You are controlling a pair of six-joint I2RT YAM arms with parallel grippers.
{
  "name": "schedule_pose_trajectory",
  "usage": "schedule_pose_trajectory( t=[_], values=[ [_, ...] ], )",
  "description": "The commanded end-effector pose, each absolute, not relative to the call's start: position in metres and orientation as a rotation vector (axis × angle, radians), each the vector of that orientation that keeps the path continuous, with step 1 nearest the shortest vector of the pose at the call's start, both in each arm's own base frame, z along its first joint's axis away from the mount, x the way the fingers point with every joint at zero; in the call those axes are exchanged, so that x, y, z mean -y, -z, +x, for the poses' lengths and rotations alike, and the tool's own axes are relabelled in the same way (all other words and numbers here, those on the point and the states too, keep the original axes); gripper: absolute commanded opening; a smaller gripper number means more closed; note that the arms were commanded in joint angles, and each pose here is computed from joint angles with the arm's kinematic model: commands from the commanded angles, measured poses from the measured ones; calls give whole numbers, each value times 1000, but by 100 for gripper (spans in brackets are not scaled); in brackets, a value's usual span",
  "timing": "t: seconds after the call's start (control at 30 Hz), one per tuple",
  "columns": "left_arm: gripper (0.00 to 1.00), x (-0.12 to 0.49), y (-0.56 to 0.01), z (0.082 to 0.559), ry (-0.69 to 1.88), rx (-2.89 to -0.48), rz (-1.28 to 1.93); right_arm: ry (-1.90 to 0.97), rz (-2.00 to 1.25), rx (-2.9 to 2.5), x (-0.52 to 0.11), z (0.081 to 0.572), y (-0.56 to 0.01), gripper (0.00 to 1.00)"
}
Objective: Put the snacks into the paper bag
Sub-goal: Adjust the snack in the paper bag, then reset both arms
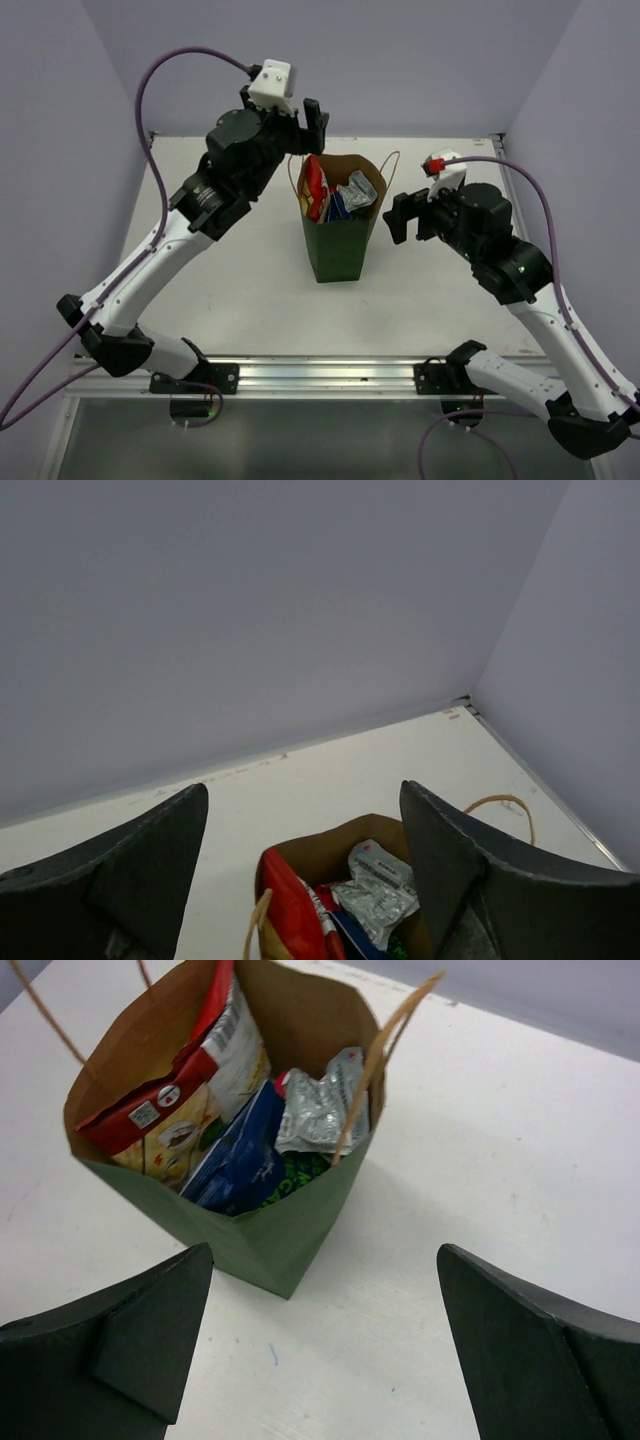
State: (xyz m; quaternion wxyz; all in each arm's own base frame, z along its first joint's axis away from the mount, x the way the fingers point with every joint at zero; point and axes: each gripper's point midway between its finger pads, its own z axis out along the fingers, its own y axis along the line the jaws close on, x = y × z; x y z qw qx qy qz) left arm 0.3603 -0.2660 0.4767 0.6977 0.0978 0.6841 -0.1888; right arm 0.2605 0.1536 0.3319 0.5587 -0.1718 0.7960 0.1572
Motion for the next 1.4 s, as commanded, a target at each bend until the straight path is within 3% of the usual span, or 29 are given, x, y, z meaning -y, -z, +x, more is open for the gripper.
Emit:
schedule_pose_trajectory(
  t=[0.0,0.27,0.73,1.37],
  values=[
    [84,221,-486,355,272,-1457,158,-235,-209,-1744,-118,270,-374,99],
    [100,128,-462,318,10,-1423,2,30,86,-1621,-42,257,-394,99],
    [100,35,-418,257,-136,-1408,-225,135,299,-1441,18,217,-406,98],
    [100,-5,-418,223,-83,-1297,-378,162,229,-1448,15,218,-409,98]
  ],
)
